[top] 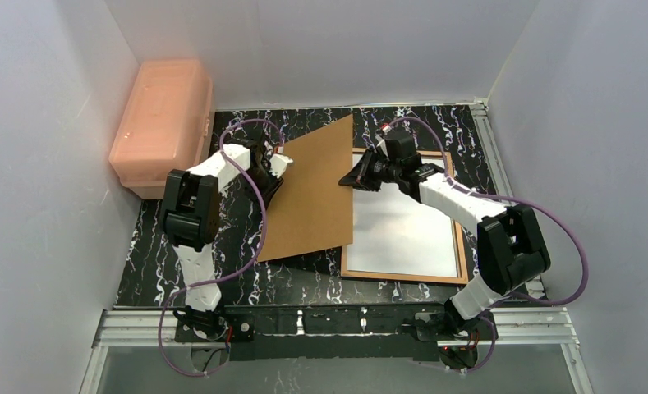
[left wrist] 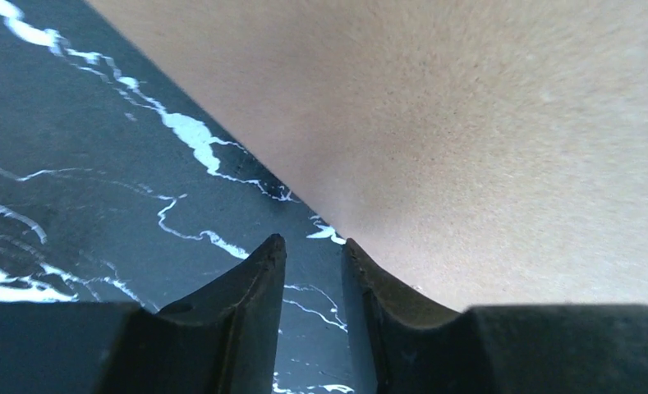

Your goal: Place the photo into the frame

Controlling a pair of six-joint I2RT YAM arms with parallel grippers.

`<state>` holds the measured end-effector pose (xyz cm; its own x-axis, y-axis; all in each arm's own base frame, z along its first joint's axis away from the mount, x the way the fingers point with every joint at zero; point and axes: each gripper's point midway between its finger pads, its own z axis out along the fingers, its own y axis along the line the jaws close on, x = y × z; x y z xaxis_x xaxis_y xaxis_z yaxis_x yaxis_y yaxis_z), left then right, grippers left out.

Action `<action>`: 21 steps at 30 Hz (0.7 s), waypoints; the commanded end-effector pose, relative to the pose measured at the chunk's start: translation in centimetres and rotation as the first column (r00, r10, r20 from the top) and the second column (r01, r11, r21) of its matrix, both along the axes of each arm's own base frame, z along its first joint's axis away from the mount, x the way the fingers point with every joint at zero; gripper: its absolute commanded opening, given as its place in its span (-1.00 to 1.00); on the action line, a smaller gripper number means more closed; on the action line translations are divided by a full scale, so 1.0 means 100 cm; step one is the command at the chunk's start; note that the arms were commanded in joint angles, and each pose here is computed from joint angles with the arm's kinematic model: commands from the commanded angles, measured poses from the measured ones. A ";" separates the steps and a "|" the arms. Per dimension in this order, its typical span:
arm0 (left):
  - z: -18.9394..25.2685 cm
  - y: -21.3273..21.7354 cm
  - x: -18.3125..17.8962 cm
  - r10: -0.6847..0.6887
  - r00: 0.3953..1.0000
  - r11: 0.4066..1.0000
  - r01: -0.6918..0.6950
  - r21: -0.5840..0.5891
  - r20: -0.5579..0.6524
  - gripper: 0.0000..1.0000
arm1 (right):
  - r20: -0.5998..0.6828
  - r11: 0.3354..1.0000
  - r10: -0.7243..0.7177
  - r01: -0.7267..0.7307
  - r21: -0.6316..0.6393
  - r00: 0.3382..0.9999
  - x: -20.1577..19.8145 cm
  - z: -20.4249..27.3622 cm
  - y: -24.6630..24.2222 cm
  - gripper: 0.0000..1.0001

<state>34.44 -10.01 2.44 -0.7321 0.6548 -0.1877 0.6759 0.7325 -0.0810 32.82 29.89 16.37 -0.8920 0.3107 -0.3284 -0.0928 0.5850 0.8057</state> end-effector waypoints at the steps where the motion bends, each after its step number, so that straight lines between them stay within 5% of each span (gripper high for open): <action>1: 0.087 -0.005 0.016 0.085 0.993 0.992 -0.076 -0.102 0.086 -0.29 | 0.131 0.993 -0.009 0.023 -0.113 0.991 0.011 0.043 -0.008 -0.97; 6: 0.231 0.000 0.034 0.223 0.930 0.955 -0.147 -0.259 0.292 0.26 | 0.287 0.976 0.004 0.058 -0.210 0.958 0.015 0.096 0.011 -0.97; 12: 0.359 -0.022 -0.007 0.364 0.844 0.848 -0.126 -0.515 0.393 0.67 | 0.478 0.956 0.066 0.081 -0.280 0.876 -0.014 0.146 0.065 -0.97; 14: 0.385 -0.032 -0.025 0.394 0.830 0.795 -0.092 -0.599 0.395 0.94 | 0.550 0.948 0.088 0.100 -0.303 0.831 -0.024 0.160 0.078 -0.97; 18: 0.431 -0.041 -0.058 0.472 0.783 0.690 -0.042 -0.723 0.405 0.97 | 0.677 0.912 0.137 0.176 -0.371 0.723 -0.048 0.180 0.098 -0.97; 21: 0.444 -0.040 -0.074 0.497 0.767 0.663 -0.034 -0.748 0.406 0.97 | 0.727 0.890 0.129 0.244 -0.385 0.675 -0.055 0.188 0.104 -0.97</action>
